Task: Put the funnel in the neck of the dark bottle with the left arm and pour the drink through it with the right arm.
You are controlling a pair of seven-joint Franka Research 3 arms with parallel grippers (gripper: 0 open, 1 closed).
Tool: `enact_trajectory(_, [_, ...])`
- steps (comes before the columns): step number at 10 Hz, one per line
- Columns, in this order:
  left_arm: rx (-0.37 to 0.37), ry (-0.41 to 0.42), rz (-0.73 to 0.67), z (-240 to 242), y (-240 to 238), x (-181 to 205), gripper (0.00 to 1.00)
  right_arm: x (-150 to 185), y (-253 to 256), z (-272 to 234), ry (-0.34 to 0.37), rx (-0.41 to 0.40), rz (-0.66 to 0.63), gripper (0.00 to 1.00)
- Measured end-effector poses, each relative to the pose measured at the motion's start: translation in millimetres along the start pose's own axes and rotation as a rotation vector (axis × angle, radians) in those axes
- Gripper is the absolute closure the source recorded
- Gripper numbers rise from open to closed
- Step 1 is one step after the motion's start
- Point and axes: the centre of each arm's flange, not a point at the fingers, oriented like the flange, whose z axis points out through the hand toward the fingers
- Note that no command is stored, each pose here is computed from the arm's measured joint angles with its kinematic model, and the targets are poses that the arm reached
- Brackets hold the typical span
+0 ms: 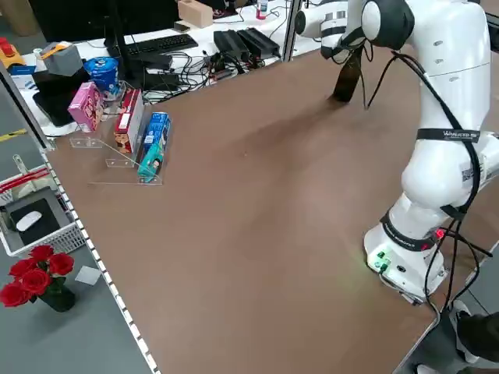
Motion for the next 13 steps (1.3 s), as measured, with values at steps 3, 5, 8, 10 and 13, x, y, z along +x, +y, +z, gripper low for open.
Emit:
enact_trajectory(3, [0.001,0.001,-0.002,0,0,-1,0.75,-10,-47,6,0.001,-0.029,0.076,0.56])
enact_trajectory(5, [0.002,0.003,-0.003,0,-1,-1,0.75,-19,-77,12,0.016,-0.039,0.128,0.56])
enact_trajectory(8, [0.006,0.011,-0.011,0,-1,-3,0.75,-27,-123,21,0.041,-0.073,0.159,0.56])
enact_trajectory(10, [0.007,0.015,-0.013,0,-2,-4,0.75,-15,-128,34,0.02,-0.059,0.195,0.56])
enact_trajectory(13, [0.007,0.016,-0.013,0,-2,-4,0.75,12,-128,55,-0.011,-0.033,0.256,0.56])
